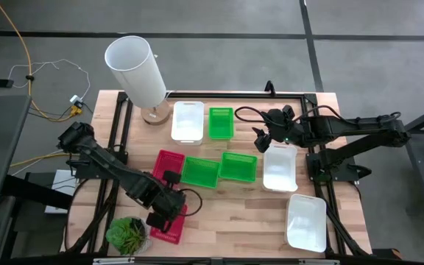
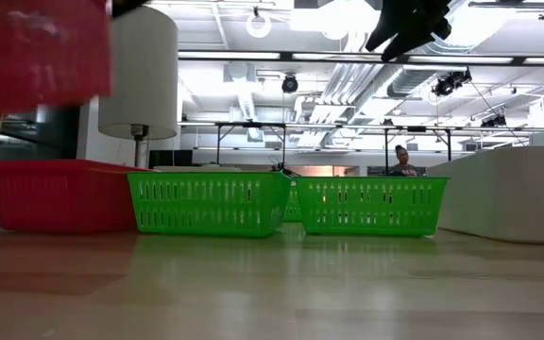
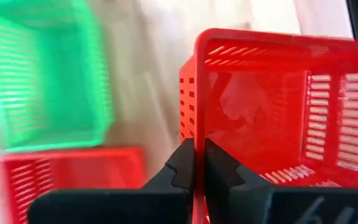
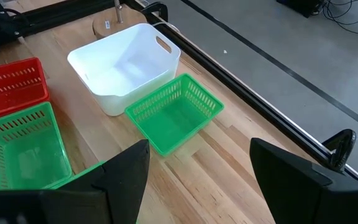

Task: Stack baskets by color
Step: Stack the bottom red bin on top of the top red bin, then stack the bottom white bin on top of the middle white bin

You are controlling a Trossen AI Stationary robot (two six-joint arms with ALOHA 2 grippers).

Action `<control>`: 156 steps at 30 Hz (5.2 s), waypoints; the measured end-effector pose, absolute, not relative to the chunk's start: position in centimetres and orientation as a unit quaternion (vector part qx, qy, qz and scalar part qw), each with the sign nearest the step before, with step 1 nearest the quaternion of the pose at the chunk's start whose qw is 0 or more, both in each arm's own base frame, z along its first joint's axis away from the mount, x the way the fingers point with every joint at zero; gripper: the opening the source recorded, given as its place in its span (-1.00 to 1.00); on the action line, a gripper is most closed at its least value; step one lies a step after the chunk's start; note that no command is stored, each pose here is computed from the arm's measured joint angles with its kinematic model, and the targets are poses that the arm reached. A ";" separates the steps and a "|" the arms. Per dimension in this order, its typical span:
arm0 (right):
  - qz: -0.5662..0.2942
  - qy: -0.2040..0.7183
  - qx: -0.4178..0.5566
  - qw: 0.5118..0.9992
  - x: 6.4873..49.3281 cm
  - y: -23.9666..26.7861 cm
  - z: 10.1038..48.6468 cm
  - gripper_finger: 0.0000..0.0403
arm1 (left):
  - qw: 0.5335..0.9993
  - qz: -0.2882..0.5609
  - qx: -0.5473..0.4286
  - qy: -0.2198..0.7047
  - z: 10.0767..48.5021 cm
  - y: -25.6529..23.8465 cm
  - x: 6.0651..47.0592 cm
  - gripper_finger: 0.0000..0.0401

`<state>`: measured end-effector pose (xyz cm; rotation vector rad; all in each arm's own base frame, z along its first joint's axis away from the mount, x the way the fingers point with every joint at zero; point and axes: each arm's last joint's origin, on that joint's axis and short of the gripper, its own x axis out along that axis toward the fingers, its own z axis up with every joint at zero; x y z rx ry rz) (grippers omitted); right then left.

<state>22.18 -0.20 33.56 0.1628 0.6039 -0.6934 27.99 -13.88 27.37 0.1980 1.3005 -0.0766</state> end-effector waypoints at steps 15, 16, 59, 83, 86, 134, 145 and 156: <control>-0.335 0.299 0.076 0.890 22.6 -0.2 33.2 0.32 | 0.788 0.088 0.131 0.595 33.9 -2.9 23.6 -1.00; -0.336 0.301 0.074 0.889 22.8 -0.2 33.1 0.32 | 0.786 0.092 0.125 0.599 34.0 -2.0 23.5 -1.00; -0.345 0.332 0.057 0.876 23.5 -0.2 31.9 0.32 | 0.758 0.011 0.015 0.652 25.8 5.0 23.7 -0.75; -0.352 0.326 0.062 0.875 23.5 -0.2 32.0 0.32 | 0.819 0.148 0.009 0.554 27.5 4.5 24.1 -0.66; -0.350 0.328 0.057 0.875 23.5 -0.2 32.0 0.32 | 0.814 0.204 0.009 0.544 25.7 3.0 23.9 -0.94; -0.364 0.319 0.057 0.873 23.5 -0.3 32.0 0.32 | 0.873 0.451 -0.050 0.178 15.8 -4.6 18.7 -1.00; -0.351 0.334 0.027 0.874 23.5 -0.3 32.0 0.32 | 0.936 0.269 0.075 0.212 25.0 -4.2 22.1 -1.00; -0.346 0.410 0.015 0.844 22.2 -0.3 31.0 0.32 | 0.985 0.104 0.047 0.127 26.8 3.2 24.6 -1.00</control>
